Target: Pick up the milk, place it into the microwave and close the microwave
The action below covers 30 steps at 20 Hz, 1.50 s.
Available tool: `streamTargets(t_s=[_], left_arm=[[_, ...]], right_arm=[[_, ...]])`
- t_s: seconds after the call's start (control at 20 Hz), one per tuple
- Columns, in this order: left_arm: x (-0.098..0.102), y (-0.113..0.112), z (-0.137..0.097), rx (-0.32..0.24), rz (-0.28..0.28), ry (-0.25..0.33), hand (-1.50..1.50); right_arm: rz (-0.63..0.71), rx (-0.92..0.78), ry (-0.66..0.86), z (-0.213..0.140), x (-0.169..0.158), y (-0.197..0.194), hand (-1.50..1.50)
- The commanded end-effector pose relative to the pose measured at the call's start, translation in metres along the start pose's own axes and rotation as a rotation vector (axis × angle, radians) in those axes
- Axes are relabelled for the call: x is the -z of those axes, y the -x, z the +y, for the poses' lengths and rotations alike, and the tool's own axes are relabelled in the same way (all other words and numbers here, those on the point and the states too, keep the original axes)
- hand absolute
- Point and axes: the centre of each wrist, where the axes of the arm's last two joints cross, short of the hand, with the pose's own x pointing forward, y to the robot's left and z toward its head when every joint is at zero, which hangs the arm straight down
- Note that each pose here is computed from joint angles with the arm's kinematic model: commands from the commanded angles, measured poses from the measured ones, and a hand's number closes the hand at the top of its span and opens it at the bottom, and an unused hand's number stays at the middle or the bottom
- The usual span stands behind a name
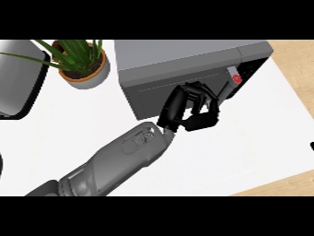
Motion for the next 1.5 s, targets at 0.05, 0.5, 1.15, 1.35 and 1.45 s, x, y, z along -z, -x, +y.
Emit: streamTargets(t_s=[0.05,0.5,1.15,1.35,1.45], left_arm=[[0.015,0.002,0.015,-0.025,0.022,-0.079,1.50],[0.019,0.004,0.023,-0.049,0.004,-0.181,1.50],[0.022,0.000,0.021,-0.064,-0.055,-0.210,1.50],[0.017,0.008,0.022,-0.059,-0.058,-0.222,1.50],[0.017,0.007,0.021,-0.070,-0.061,-0.234,1.50]], right_arm=[[-0.013,0.007,-0.009,0.000,0.003,-0.005,-1.50],[-0.037,0.030,-0.061,0.003,0.008,-0.012,-1.50],[-0.045,0.058,-0.152,0.007,0.017,-0.020,-1.50],[-0.034,0.053,-0.181,0.009,0.018,-0.026,-1.50],[-0.037,0.066,-0.186,0.010,0.018,-0.024,-1.50]])
